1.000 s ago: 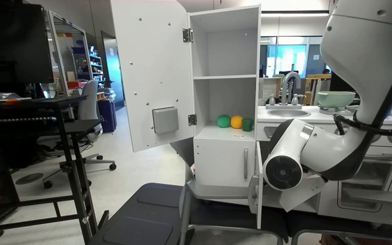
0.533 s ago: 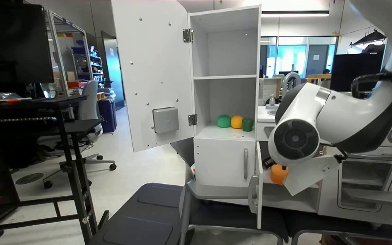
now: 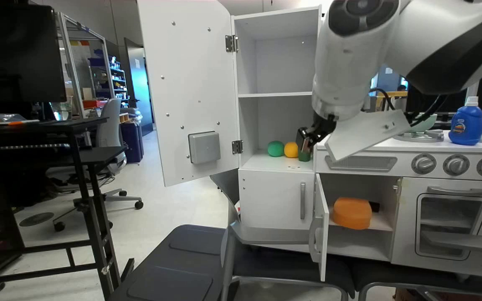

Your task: Pick up the black bottle and the orange object and put them in the cabinet

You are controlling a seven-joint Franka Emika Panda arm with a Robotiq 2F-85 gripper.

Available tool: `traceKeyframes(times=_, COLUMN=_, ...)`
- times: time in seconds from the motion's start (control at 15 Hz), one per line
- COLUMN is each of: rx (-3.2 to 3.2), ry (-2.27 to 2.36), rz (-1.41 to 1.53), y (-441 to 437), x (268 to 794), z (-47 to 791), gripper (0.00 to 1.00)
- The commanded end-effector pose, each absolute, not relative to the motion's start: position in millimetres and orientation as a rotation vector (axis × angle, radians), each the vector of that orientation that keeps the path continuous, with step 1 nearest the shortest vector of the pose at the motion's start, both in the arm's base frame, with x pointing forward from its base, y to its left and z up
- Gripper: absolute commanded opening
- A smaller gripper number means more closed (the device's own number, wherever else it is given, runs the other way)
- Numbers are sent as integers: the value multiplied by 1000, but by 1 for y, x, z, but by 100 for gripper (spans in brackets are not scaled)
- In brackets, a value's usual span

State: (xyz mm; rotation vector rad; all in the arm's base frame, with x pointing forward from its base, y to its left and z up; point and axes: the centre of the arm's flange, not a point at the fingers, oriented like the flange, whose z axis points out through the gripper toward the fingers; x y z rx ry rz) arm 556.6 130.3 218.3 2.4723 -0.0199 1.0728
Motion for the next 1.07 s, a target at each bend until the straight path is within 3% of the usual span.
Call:
traceKeyframes(times=0.0, rx=2637, ry=75, rz=891, y=153, x=555, z=274, gripper=100)
traceKeyframes(times=0.6, rx=2954, ry=207, rz=462, y=160, x=569, z=277, gripper=100)
traceKeyframes(times=1.0, rx=3077, ry=191, rz=257, y=173, x=627, z=264, gripper=100)
